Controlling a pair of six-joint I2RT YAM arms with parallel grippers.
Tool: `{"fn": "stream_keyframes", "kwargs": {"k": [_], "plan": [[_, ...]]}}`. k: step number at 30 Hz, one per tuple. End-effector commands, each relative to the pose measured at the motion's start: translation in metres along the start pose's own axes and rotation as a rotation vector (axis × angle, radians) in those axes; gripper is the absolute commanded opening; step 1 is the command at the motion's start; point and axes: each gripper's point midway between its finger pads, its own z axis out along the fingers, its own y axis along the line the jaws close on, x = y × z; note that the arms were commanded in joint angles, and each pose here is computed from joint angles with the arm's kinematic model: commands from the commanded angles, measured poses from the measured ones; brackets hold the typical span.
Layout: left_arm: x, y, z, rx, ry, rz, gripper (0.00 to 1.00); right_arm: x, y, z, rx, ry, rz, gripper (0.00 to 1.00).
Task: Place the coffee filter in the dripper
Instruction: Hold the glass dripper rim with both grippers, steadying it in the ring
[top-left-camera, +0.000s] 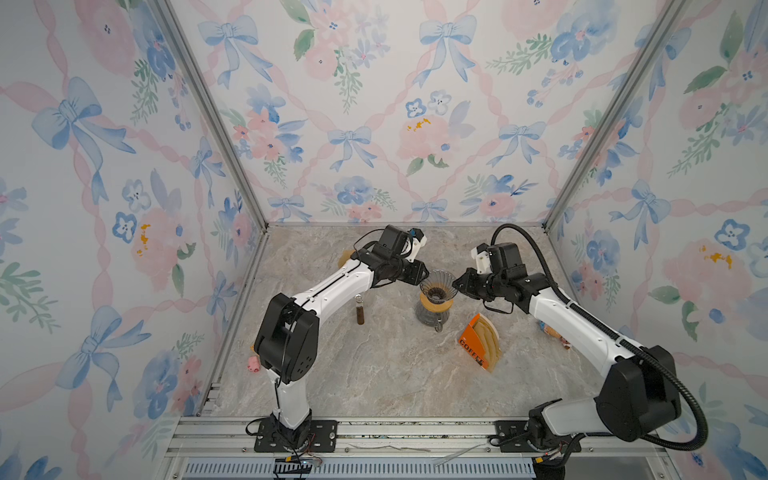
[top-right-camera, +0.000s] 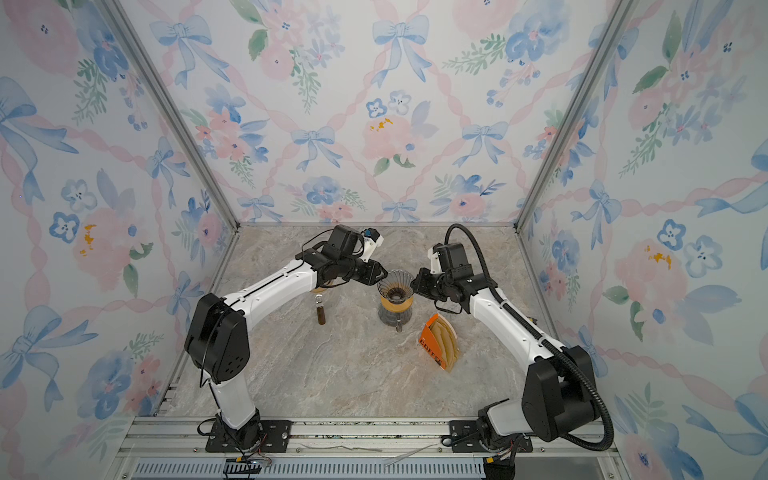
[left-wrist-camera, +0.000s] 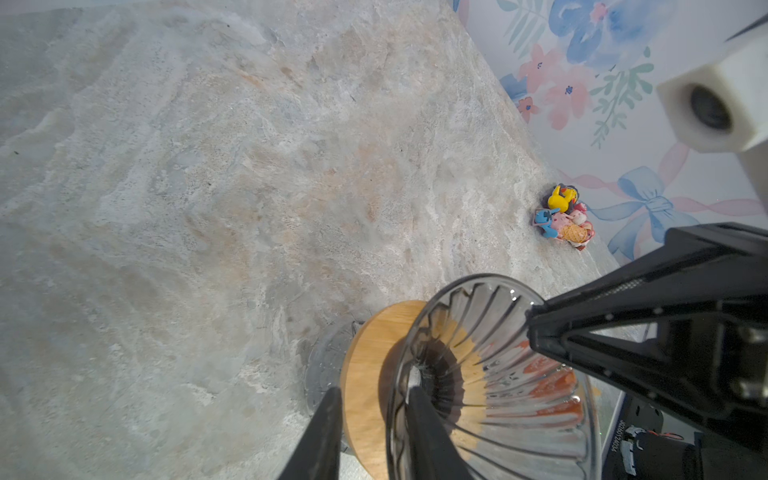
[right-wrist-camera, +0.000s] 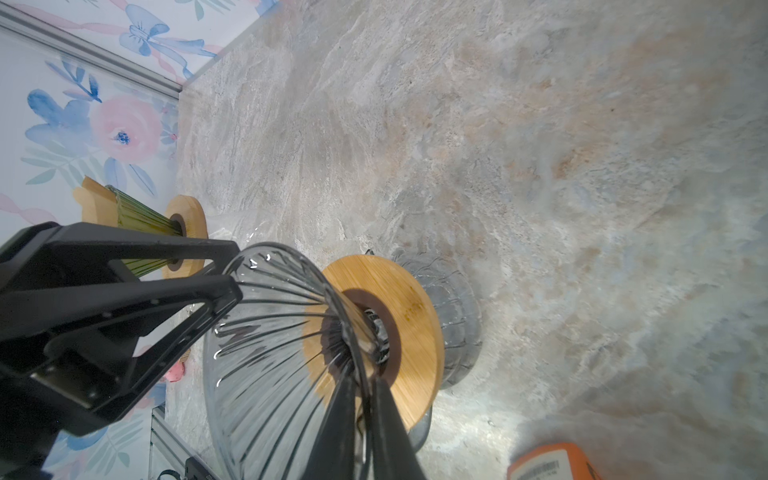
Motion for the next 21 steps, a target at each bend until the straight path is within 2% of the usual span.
{"fn": "stream_keyframes", "kwargs": {"k": [1, 21], "plan": [[0.0025, 0.0046, -0.0013, -0.015, 0.013, -0.008, 0.30, -0.0008, 0.0031, 0.0006, 0.016, 0.006, -0.001, 0.12], [0.0034, 0.0000, -0.0052, 0.004, 0.012, 0.006, 0.27, 0.0054, 0.0001, -0.0011, 0.043, 0.005, -0.026, 0.11]]}}
